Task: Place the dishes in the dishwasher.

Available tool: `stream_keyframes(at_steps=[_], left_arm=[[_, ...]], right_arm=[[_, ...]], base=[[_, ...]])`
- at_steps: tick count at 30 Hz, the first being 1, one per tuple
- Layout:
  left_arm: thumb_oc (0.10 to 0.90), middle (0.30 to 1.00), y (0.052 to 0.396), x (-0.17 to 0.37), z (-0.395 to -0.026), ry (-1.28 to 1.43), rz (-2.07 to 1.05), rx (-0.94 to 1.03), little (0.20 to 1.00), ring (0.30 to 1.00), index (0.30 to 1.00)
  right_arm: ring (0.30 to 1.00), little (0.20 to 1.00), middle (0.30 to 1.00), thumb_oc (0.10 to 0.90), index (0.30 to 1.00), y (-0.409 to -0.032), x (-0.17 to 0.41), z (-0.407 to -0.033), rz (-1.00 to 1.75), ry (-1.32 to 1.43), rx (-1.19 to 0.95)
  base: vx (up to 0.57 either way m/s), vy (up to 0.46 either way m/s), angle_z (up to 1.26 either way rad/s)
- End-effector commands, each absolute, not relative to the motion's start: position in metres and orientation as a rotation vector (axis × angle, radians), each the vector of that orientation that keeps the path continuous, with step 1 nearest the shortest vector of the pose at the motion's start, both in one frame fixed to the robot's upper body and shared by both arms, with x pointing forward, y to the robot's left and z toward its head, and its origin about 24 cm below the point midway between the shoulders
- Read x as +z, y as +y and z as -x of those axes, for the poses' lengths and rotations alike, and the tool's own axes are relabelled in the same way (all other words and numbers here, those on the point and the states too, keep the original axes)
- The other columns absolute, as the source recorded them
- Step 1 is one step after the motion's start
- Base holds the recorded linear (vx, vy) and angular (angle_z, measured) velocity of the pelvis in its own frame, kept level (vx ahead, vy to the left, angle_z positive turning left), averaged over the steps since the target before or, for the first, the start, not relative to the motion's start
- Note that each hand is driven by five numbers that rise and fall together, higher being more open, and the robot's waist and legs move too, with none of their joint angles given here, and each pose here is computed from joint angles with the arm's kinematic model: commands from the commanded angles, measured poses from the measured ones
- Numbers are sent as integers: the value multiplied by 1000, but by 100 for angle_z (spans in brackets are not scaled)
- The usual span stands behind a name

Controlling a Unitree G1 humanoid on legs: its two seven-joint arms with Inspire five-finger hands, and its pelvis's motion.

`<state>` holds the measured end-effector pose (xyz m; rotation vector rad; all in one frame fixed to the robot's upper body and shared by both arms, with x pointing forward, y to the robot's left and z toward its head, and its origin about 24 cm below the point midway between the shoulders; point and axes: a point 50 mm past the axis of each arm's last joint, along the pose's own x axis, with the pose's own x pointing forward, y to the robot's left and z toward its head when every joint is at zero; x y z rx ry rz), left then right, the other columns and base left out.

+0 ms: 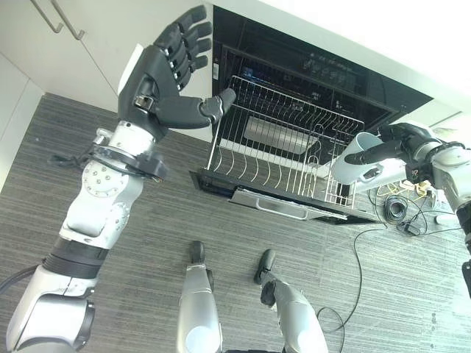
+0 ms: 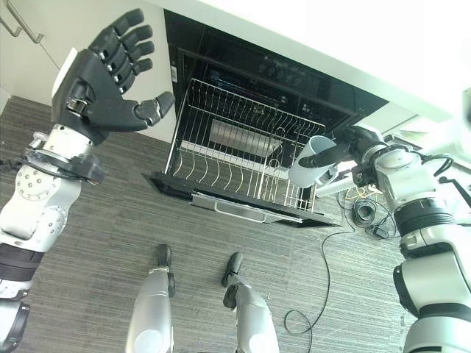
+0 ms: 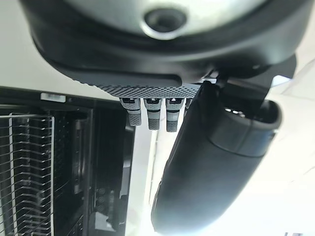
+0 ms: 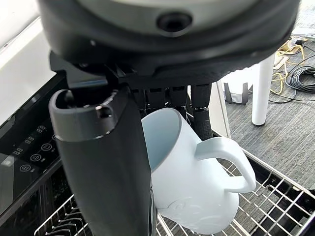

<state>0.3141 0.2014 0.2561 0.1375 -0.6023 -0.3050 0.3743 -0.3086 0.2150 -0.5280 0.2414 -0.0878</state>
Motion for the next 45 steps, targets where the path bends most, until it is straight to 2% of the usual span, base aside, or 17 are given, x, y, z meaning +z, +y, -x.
stream_keyframes(at_steps=[1, 22, 23, 24, 31, 40, 45], left_arm=[[800, 900, 186, 302, -294, -879, -76, -399, 900, 900, 900], [800, 900, 173, 298, -292, -957, 109, -370, 900, 900, 900], [800, 900, 173, 298, -292, -958, 109, -371, 900, 900, 900], [800, 900, 172, 299, -292, -959, 107, -371, 900, 900, 900], [800, 900, 175, 297, -289, -960, 92, -365, 900, 900, 900], [800, 900, 185, 292, -281, -961, 54, -338, 900, 900, 900], [800, 900, 191, 286, -277, -963, 54, -318, 900, 900, 900]], right_arm=[[300, 300, 300, 400, 300, -316, 286, -370, 651, 43, -202], [300, 300, 300, 400, 300, -285, 288, -387, 700, 44, -116], [411, 411, 411, 474, 411, -286, 286, -387, 703, 53, -122], [900, 900, 900, 800, 900, -287, 285, -387, 708, 55, -138], [900, 900, 900, 800, 900, -284, 305, -383, 768, -66, -193], [900, 900, 900, 800, 900, -266, 350, -358, 790, -334, -242], [900, 900, 900, 800, 900, -262, 356, -344, 760, -428, -266]], base=[[-20, 98, -1], [-19, 79, -1], [-26, 32, 2], [0, 0, 0], [0, 0, 0], [0, 0, 0], [0, 0, 0]])
